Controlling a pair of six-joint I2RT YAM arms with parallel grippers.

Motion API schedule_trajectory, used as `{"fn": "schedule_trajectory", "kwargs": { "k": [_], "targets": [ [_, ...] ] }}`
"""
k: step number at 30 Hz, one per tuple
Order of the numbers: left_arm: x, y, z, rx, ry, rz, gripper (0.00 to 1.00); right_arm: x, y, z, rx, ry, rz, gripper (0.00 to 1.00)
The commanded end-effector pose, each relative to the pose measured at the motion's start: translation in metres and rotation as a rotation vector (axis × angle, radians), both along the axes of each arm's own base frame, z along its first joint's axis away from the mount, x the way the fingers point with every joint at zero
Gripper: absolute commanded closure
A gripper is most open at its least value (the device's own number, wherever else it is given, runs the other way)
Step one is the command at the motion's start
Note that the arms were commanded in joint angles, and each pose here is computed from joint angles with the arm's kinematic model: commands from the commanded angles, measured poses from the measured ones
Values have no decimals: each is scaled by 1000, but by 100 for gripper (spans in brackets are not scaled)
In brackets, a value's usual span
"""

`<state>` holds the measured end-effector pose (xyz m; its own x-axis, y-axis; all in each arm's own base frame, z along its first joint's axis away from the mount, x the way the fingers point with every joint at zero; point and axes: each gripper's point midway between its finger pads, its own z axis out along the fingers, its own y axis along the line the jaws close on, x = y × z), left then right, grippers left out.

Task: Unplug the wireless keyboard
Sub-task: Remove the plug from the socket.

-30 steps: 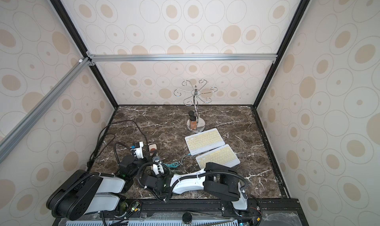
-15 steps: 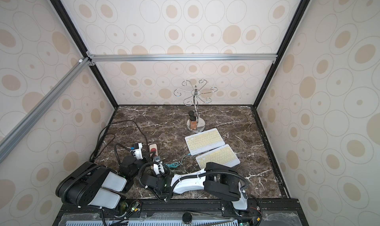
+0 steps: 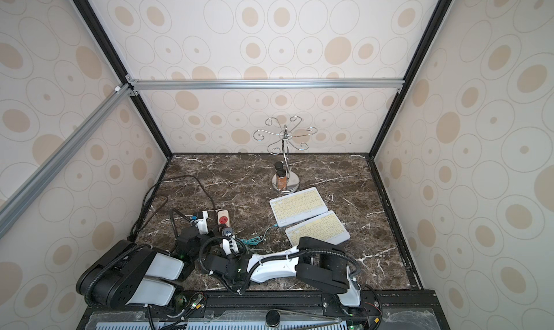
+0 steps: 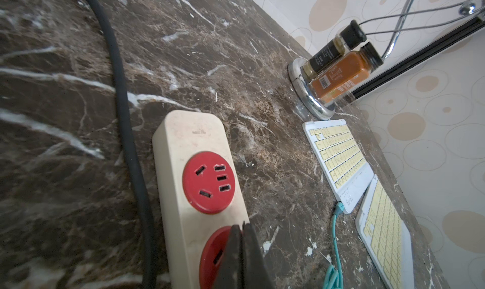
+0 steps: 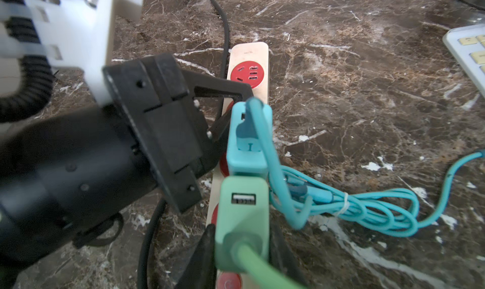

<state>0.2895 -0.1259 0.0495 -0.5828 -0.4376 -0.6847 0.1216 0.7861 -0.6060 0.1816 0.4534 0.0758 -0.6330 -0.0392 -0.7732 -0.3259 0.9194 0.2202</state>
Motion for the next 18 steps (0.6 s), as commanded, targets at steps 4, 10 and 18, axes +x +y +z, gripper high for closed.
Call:
{"fn": "schedule_trajectory", "kwargs": {
  "k": [4,10,18],
  "targets": [
    [12,9,1,113,31,29,98,-12,5,-31,10,65,87,100],
    [23,2,12,105,4,6,95,-17,0,-29,0,55,111,100],
    [33,-9,3,52,20,-42,100,-21,5,-30,9,71,117,100]
  ]
}}
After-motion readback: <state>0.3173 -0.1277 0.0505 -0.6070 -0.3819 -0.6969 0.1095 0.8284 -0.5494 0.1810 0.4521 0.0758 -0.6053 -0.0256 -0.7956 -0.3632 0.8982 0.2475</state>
